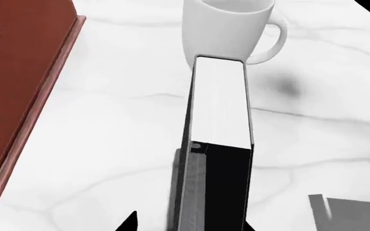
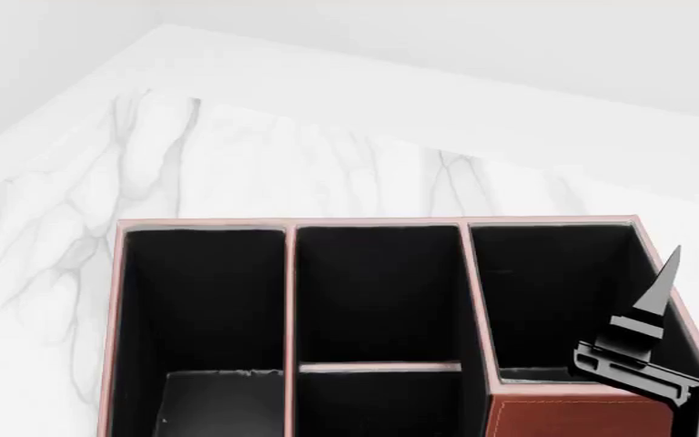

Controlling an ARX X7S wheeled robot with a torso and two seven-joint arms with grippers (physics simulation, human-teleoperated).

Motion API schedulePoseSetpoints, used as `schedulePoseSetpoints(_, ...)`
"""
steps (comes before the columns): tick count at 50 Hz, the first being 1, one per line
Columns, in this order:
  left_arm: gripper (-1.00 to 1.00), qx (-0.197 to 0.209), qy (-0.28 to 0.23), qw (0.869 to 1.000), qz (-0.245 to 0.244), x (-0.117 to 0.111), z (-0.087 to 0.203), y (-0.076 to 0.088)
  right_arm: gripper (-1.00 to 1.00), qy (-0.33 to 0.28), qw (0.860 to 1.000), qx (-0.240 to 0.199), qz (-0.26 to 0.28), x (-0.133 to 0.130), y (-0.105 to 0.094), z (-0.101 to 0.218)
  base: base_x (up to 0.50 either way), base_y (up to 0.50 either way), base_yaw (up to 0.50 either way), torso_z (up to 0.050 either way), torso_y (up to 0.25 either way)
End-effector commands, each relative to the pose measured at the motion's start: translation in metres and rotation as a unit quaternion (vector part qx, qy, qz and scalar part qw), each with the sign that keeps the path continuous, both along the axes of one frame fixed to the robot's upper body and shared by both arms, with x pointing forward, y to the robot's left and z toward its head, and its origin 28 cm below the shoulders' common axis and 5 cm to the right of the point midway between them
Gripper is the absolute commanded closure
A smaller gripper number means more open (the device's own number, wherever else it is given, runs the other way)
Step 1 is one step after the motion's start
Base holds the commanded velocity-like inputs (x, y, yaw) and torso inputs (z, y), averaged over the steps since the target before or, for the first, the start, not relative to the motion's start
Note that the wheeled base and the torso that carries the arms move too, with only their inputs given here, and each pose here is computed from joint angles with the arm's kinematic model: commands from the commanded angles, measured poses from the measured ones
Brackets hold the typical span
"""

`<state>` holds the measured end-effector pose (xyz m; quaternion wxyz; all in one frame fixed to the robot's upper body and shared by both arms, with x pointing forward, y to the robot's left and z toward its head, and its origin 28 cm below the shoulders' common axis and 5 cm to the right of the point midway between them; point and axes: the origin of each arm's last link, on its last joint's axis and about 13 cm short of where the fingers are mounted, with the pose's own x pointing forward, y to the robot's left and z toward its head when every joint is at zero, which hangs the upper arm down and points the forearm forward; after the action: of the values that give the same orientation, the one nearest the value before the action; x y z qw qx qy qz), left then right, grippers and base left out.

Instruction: Pick up the book and place it in the front compartment of the caddy.

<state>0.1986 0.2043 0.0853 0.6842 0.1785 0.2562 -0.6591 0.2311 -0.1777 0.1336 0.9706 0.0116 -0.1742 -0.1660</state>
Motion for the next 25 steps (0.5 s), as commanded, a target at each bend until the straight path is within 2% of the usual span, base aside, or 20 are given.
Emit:
schedulePoseSetpoints(1,1.00,-0.010,-0.015,1.000,0.018,0.007,-0.005,0.001,-1.00,0.001,1.000,0.000,0.000,0.001,0.000,-0.001,0.00,0.00,0.00,0.000,0.000)
schedulePoseSetpoints(7,1.00,-0.037,-0.032,0.998,0.033,0.020,0.012,0.005,-1.00,0.001,1.000,0.001,0.000,0.001,0.000,0.000,0.00,0.00,0.00,0.000,0.000)
schedulePoseSetpoints(15,1.00,-0.065,-0.061,0.996,0.022,0.017,0.035,0.009,-1.00,0.003,1.000,0.001,0.003,0.001,0.000,-0.001,0.00,0.00,0.00,0.000,0.000)
schedulePoseSetpoints(25,1.00,-0.092,-0.131,0.987,0.011,0.020,0.082,0.013,-1.00,0.005,1.000,0.000,0.007,0.001,0.002,-0.002,0.00,0.00,0.00,0.000,0.001)
